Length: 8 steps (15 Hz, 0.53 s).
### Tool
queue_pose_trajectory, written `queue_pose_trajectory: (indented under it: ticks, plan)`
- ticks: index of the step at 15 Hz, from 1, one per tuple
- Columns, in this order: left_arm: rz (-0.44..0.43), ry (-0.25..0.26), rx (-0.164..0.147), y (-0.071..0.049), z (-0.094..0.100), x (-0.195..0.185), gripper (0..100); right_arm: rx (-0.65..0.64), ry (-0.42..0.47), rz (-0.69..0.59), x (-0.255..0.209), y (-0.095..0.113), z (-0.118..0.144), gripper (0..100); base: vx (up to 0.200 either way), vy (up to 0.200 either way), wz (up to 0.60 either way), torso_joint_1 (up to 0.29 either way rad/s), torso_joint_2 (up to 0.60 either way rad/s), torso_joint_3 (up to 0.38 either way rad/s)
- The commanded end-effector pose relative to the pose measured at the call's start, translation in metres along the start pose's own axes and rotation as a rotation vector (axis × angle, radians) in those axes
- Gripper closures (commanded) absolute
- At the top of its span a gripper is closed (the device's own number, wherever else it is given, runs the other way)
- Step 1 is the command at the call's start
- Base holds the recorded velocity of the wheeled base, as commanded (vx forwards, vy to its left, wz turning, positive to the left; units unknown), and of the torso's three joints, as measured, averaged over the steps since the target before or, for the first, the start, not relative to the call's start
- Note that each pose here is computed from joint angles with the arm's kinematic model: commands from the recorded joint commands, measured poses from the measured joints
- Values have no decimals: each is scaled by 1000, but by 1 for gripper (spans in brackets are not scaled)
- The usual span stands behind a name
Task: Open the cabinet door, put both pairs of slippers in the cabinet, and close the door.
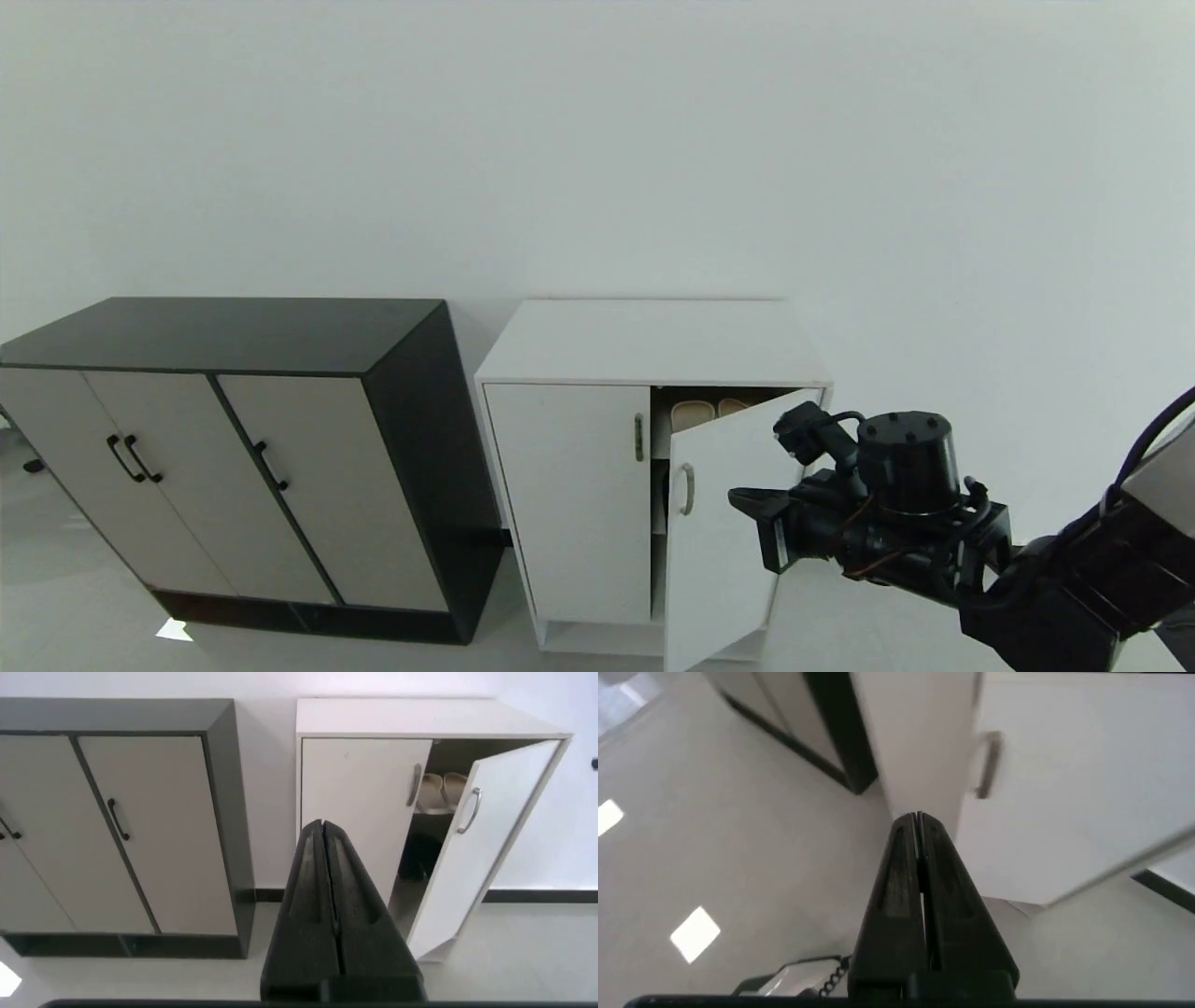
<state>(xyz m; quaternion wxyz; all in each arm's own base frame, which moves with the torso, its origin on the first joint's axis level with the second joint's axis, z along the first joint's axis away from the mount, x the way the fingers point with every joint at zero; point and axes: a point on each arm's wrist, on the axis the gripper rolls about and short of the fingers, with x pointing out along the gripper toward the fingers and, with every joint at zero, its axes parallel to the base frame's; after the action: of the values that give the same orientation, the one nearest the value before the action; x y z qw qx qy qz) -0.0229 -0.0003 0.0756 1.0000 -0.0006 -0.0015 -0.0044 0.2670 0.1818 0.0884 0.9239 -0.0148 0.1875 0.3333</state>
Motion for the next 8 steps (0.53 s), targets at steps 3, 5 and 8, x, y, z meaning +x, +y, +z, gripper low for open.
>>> queue_pose_trajectory:
  ticks: [3,5,8]
  plan:
    - [1,1,0,0,0,0,100,-5,46,-19,5,-14,-26,100,200,0,0,4,5,4]
    - [1,1,0,0,0,0,100,-2,58,-15,11,-16,-33,100,200,0,0,14,5,7]
    - [1,1,-2,0,0,0,100,1,83,15,21,-17,-47,100,200,0,0,4,5,4]
